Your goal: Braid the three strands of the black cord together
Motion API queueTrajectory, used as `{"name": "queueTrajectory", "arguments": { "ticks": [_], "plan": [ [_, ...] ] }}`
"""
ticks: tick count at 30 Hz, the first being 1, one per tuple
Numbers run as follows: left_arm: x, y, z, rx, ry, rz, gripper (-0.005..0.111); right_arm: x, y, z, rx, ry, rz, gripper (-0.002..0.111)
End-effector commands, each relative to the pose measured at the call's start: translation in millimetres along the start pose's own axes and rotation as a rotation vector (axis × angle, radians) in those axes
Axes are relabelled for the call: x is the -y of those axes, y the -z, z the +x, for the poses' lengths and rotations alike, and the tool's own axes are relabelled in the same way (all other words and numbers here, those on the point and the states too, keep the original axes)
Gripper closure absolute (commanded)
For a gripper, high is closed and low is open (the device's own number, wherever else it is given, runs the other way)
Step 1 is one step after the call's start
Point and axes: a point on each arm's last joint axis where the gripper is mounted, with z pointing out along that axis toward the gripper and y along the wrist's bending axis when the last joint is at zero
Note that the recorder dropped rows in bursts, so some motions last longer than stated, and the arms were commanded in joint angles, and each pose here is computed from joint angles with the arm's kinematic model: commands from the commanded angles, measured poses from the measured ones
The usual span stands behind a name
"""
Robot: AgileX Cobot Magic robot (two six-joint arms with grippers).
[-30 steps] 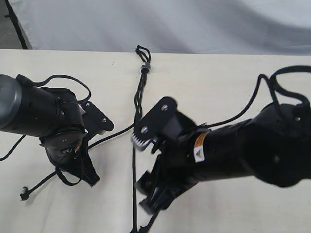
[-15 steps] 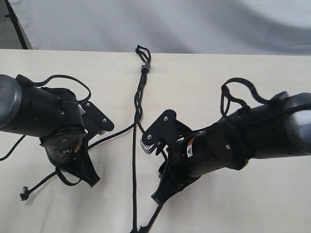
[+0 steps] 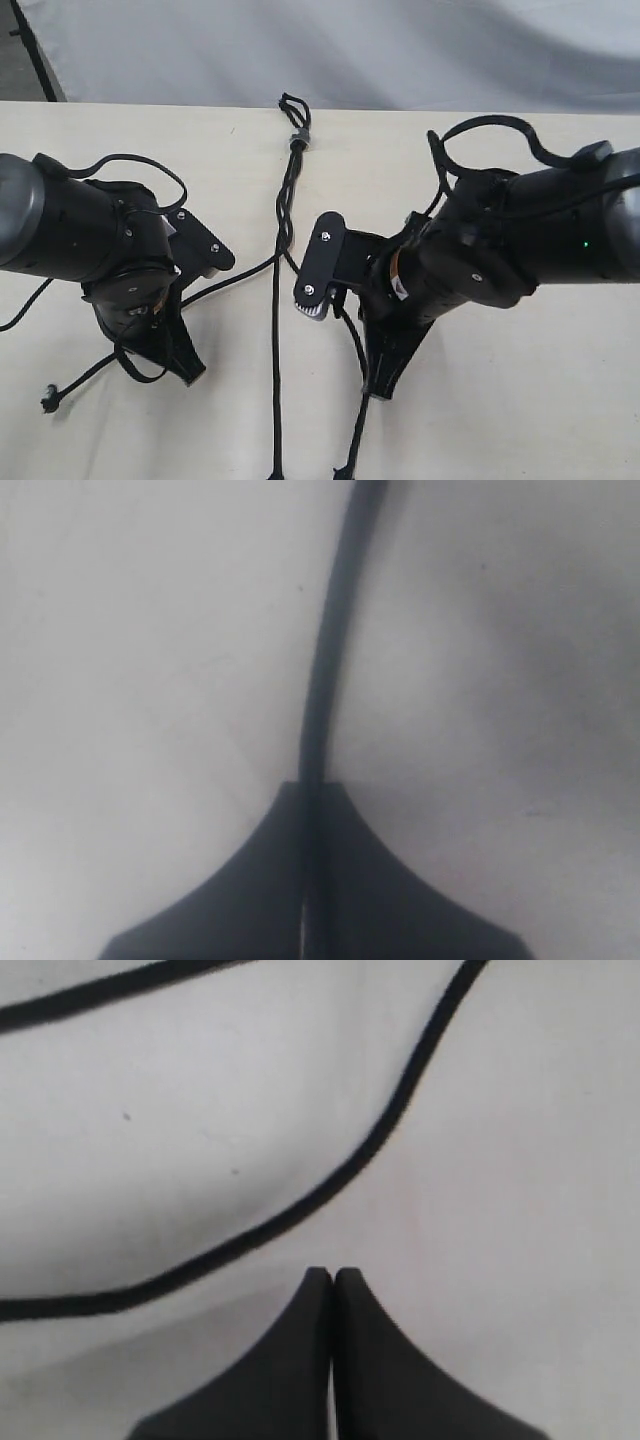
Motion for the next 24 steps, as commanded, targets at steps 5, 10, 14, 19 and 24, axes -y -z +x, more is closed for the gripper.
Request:
{"name": "queueTrajectory", "arguments": {
  "ticks": [5, 10, 14, 19, 24],
  "plan": [
    [12.4, -16, 14, -0.089, 0.064, 0.067, 0.106, 16, 6, 1, 0.001, -0.105, 0.153, 0.109],
    [12.2, -16, 14, -0.093, 0.064, 0.065, 0.106, 20, 13, -2, 0.063, -0.541, 0.162, 0.108],
    [12.3, -16, 14, -0.089, 0.064, 0.066, 0.106, 18, 5, -1, 0.048, -0.697, 0.155, 0.108],
    [12.3, -16, 14, -0.089, 0.064, 0.066, 0.106, 12, -16, -2, 0.034, -0.709, 0.114, 0.078],
    [12.3, -16, 14, -0.089, 0.064, 0.066, 0.106, 7, -18, -10, 0.098, -0.777, 0.052, 0.056]
  ]
}}
